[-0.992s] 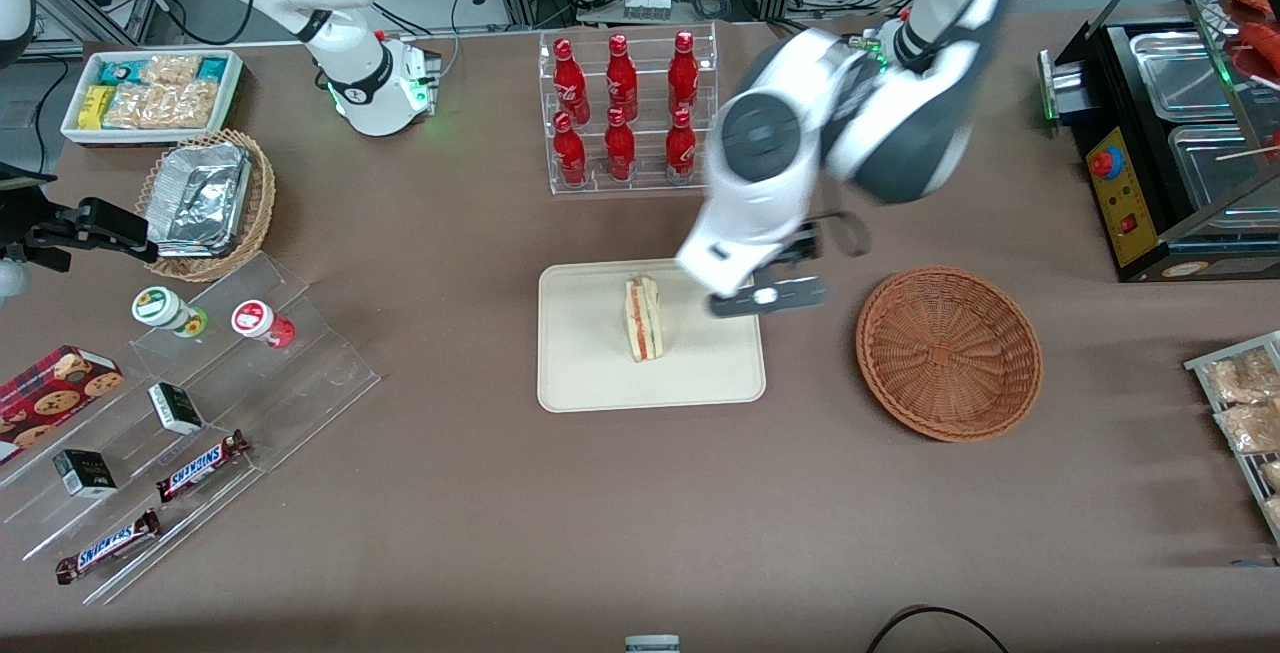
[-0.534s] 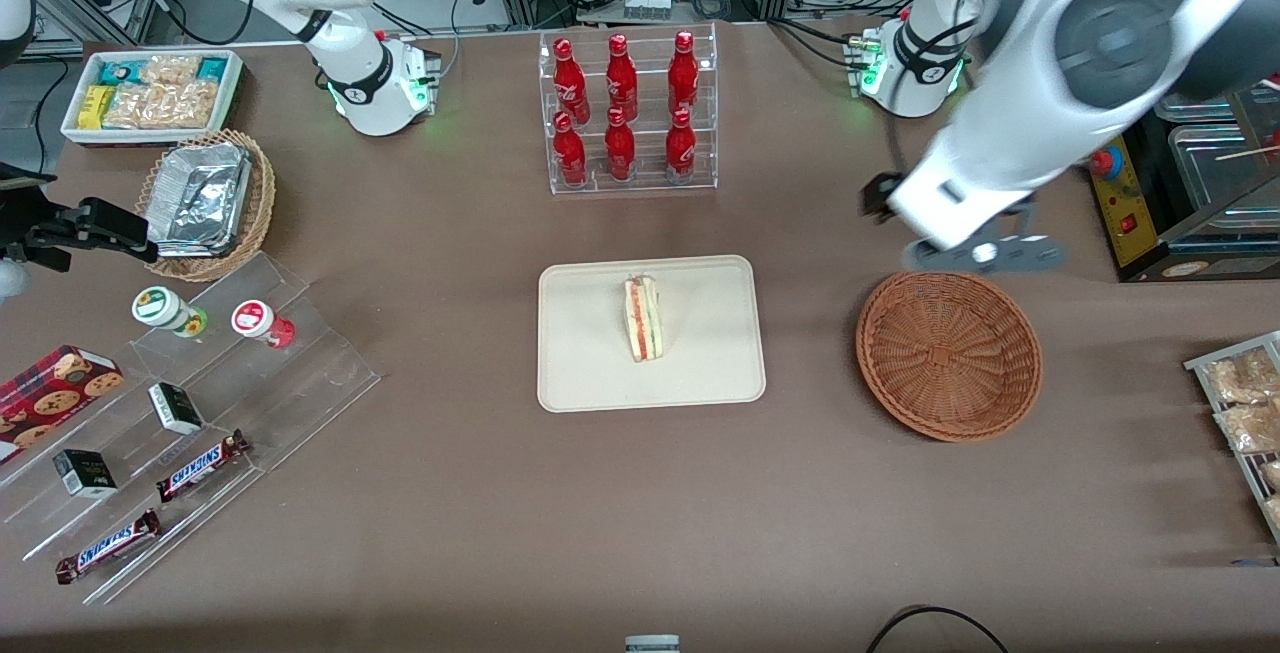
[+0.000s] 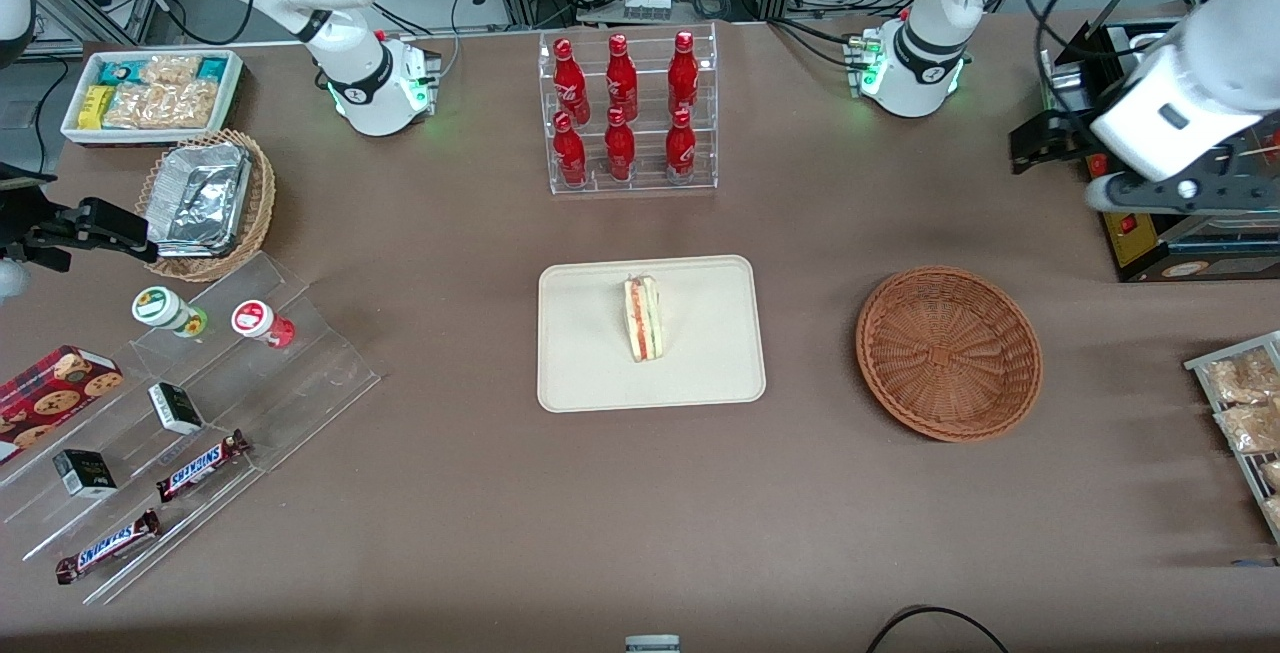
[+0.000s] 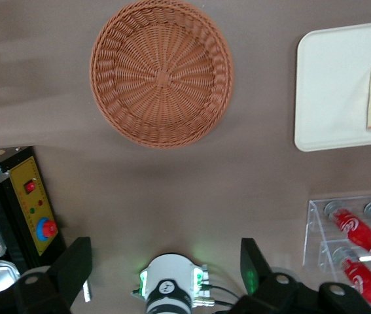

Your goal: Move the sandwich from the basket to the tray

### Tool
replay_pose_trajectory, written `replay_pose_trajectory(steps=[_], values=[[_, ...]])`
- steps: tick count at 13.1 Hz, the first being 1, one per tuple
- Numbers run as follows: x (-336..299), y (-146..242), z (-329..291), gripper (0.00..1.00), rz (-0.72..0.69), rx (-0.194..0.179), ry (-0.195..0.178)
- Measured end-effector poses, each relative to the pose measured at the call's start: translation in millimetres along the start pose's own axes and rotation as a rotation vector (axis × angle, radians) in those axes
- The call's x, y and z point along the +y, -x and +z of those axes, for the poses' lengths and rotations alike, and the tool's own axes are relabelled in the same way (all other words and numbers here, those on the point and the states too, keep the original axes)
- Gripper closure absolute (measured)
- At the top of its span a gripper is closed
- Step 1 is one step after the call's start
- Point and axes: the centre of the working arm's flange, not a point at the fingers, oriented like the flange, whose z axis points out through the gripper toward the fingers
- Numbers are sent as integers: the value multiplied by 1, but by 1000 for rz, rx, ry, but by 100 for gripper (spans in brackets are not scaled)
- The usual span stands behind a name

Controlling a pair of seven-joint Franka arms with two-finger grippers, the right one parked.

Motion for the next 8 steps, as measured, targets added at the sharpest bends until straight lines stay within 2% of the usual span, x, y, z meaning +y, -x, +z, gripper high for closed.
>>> replay_pose_trajectory(steps=[3,8], values=[[-36,4,0,0,0,2,16],[-39,4,-13,0,1,45,16]])
